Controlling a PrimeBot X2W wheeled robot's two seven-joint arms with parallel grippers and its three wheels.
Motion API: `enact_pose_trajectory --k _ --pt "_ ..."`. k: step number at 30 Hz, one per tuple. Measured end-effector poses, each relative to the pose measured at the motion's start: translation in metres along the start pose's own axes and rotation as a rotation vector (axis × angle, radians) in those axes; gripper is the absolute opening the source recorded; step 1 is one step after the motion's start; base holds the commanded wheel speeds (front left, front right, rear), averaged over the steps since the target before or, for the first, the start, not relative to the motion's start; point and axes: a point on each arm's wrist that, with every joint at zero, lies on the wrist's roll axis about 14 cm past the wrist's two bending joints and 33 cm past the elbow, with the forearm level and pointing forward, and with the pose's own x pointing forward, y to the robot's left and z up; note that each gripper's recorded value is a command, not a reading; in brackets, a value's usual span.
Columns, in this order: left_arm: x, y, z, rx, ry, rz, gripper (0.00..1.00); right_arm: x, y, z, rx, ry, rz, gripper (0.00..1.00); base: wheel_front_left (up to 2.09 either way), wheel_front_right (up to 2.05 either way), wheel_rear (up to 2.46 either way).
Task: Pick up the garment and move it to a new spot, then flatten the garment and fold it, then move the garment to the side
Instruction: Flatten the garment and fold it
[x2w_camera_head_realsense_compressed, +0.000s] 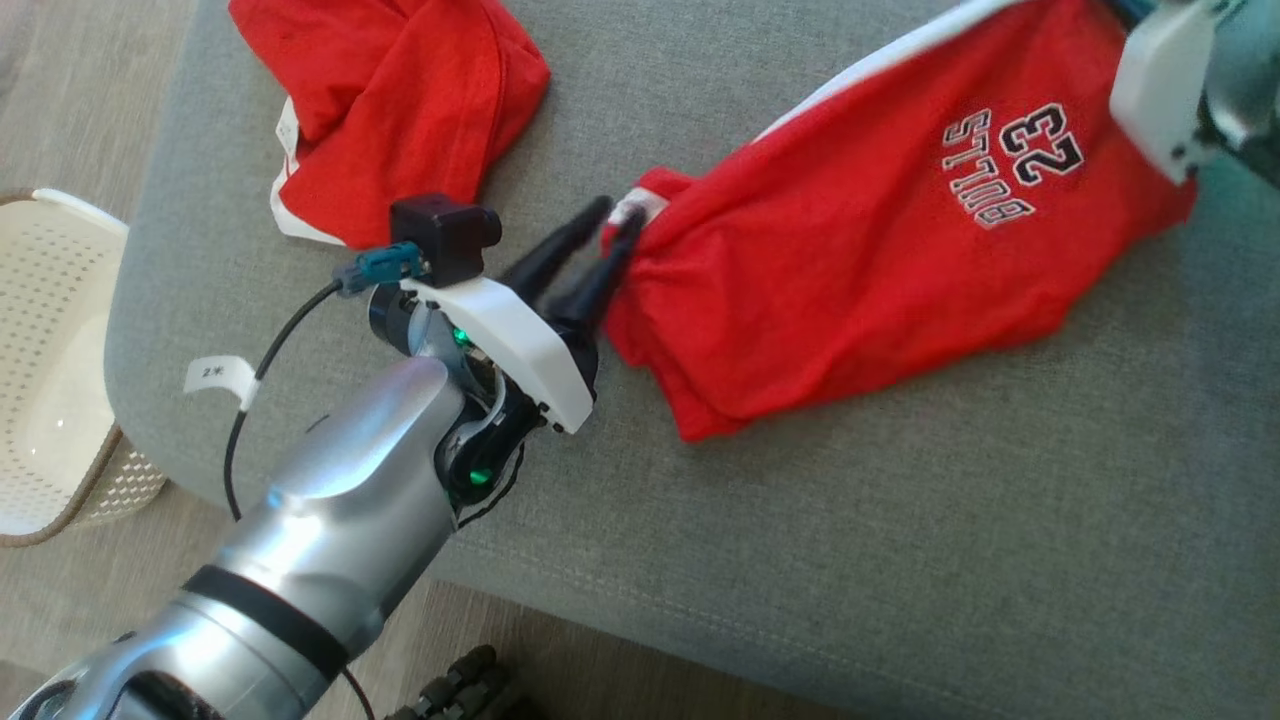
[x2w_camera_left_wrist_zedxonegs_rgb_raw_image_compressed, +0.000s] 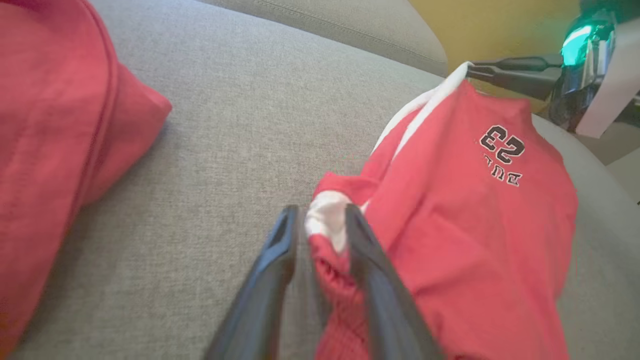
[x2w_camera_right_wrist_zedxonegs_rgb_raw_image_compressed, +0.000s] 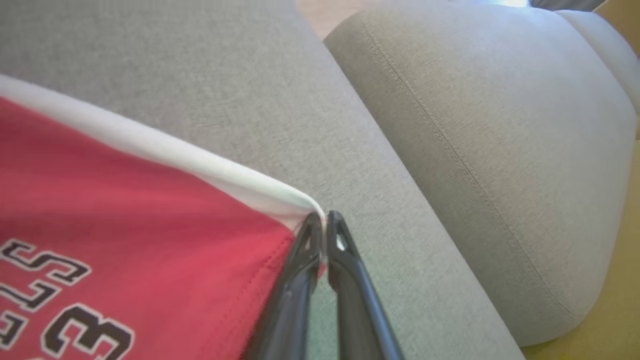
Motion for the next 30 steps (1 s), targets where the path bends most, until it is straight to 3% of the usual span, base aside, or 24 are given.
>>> enact_pose_trajectory --k 7,11,18,30 --pt "-0.003 0.004 0.008 0.004 -0.019 0.02 1.0 -0.004 -0.004 0.018 0.04 -0.063 -0.025 1.0 0.0 0.0 0.0" --pt "-0.006 0.012 0.052 -0.025 -0.154 0.062 1.0 -0.018 -0.016 0.03 0.086 -0.123 -0.066 1.0 0.0 0.0 0.0" --pt "-0.028 -0.001 0.089 0.006 -0.292 0.065 1.0 -0.056 -0.022 0.034 0.144 -0.215 -0.15 1.0 0.0 0.0 0.0" --pt "-0.086 -0.018 0.129 -0.043 -0.532 0.132 1.0 -0.144 -0.024 0.095 0.32 -0.488 -0.293 1.0 0.0 0.0 0.0"
